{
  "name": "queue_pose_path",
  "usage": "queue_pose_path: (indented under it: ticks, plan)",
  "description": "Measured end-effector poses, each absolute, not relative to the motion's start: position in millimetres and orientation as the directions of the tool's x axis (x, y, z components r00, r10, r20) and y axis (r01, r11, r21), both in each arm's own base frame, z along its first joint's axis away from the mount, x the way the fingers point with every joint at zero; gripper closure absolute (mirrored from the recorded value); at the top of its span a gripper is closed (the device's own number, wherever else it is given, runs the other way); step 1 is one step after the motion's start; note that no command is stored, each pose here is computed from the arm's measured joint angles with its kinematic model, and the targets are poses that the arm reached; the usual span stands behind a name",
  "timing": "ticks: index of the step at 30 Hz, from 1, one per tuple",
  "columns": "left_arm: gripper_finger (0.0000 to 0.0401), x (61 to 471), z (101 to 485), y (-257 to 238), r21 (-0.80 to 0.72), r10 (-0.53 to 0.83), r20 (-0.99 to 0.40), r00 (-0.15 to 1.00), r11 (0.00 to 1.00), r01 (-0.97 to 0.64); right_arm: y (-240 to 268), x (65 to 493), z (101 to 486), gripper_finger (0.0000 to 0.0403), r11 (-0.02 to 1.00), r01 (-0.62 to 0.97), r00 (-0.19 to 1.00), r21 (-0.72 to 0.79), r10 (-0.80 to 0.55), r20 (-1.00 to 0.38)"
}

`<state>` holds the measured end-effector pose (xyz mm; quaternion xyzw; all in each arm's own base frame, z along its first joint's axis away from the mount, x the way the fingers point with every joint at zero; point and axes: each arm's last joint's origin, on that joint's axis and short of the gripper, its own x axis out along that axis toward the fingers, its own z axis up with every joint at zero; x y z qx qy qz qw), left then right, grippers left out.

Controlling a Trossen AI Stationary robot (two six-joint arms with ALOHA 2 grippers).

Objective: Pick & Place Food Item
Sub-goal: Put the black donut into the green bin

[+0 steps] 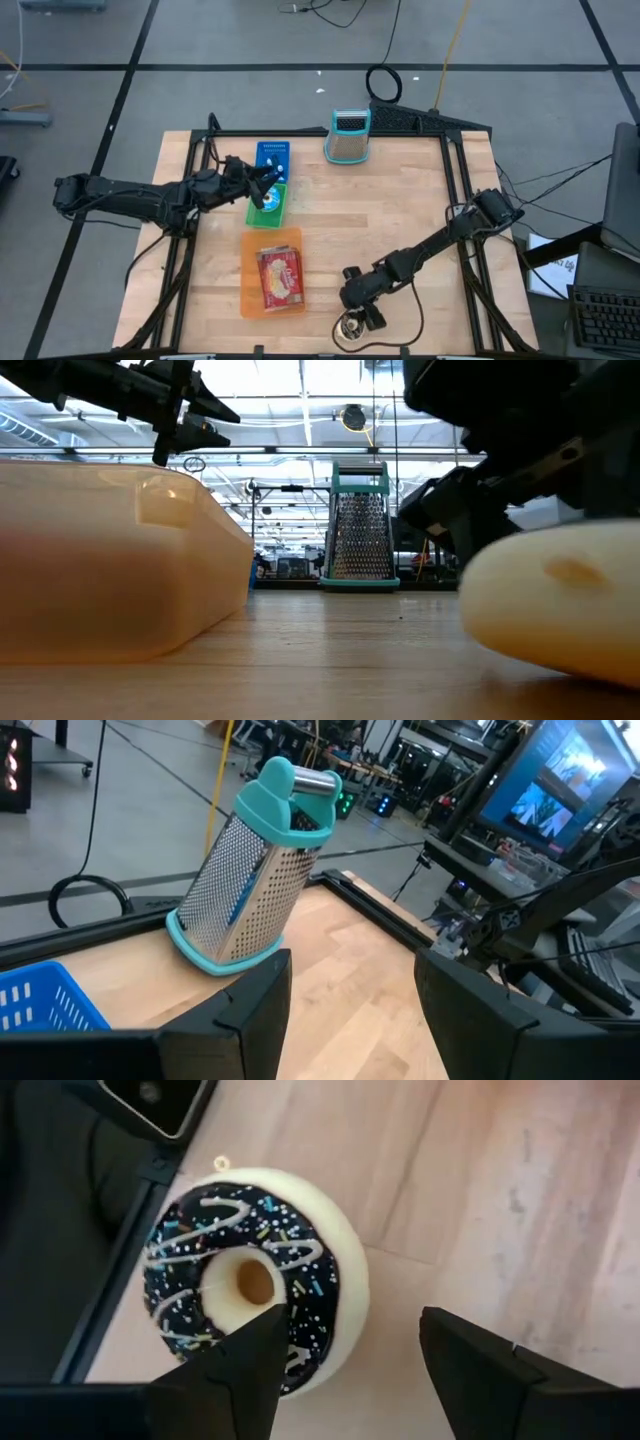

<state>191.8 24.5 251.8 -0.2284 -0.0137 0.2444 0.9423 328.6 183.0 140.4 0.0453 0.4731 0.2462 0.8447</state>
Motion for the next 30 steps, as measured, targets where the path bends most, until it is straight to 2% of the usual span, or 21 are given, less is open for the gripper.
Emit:
queue_pose_path:
  ticks: [5, 10, 16, 22, 25, 30]
  plan:
    - [0.0189, 192, 253, 24, -0.444, 0.467, -0.07, 0.881, 0.776, -0.447, 184, 328, 140, 0.0196, 0.879, -0.365, 0.431, 0.306, 0.451, -0.781]
    - [0.019, 192, 253, 24, -0.451, 0.467, -0.07, 0.881, 0.773, -0.446, 191, 325, 136, 0.0228, 0.869, -0.363, 0.413, 0.336, 0.473, -0.778]
    - [0.0189, 192, 253, 24, -0.452, 0.467, -0.073, 0.881, 0.772, -0.447, 197, 323, 137, 0.0286, 0.858, -0.39, 0.415, 0.334, 0.487, -0.768]
    - [0.0189, 192, 253, 24, -0.445, 0.467, -0.072, 0.882, 0.776, -0.447, 191, 325, 139, 0.0361, 0.847, -0.442, 0.419, 0.296, 0.486, -0.767]
    - [0.0189, 192, 253, 24, -0.425, 0.467, -0.071, 0.882, 0.786, -0.45, 178, 326, 149, 0.0392, 0.849, -0.457, 0.421, 0.266, 0.47, -0.776]
    - [0.0189, 192, 253, 24, -0.441, 0.467, -0.072, 0.882, 0.778, -0.447, 149, 320, 186, 0.0391, 0.888, -0.43, 0.488, 0.164, 0.381, -0.785]
